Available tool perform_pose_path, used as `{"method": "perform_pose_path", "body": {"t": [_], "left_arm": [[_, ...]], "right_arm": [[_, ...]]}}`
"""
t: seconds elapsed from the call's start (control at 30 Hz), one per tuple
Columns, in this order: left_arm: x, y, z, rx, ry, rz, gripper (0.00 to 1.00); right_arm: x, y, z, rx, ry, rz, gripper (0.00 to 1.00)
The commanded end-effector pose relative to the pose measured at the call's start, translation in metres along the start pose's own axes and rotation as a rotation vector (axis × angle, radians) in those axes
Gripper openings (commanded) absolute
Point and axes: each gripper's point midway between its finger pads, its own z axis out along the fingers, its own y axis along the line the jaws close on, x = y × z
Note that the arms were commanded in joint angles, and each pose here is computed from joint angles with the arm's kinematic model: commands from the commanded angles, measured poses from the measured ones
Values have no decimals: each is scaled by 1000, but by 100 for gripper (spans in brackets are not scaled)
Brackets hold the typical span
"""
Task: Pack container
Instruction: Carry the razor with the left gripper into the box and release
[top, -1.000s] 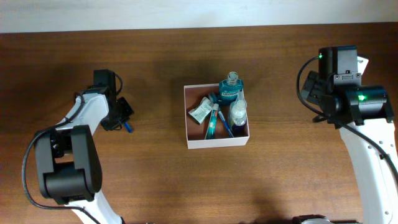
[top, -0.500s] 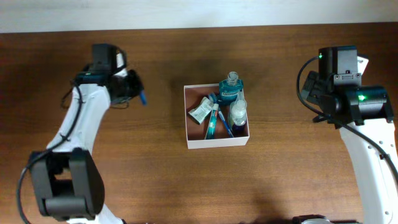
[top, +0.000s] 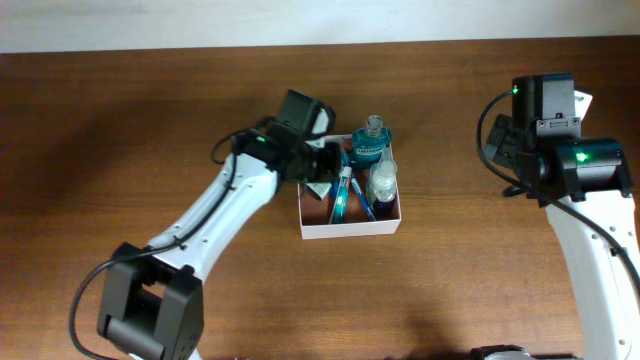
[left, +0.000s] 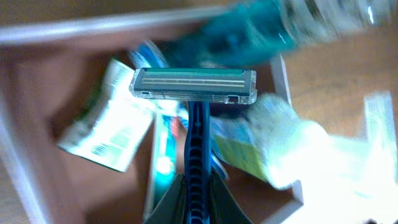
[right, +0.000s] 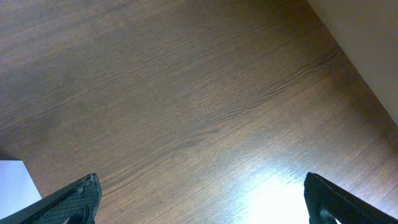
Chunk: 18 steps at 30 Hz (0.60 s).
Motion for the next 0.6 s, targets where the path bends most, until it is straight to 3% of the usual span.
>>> {"method": "perform_pose_path", "body": {"t": [0.0, 0.27, 0.4, 0.43, 0.47, 0.5, 0.57], "left_arm": [[5, -10, -2, -42, -8, 21, 11], [19, -2, -2, -106, 31, 21, 11], [18, -2, -2, -107, 31, 21, 22], [18, -1, -2, -107, 31, 21, 33], [18, -1, -2, -107, 30, 21, 64], [18, -1, -2, -108, 29, 22, 80], [16, 2, -2, -125, 20, 21, 82]], "right_arm": [[-5, -4, -1, 14, -15, 10, 99], [-5, -4, -1, 14, -15, 10, 99], [-5, -4, -1, 14, -15, 10, 99], [-5, -4, -1, 14, -15, 10, 99], [-5, -4, -1, 14, -15, 10, 99], [-5, -4, -1, 14, -15, 10, 99], [-5, -4, -1, 14, -15, 10, 99]]}}
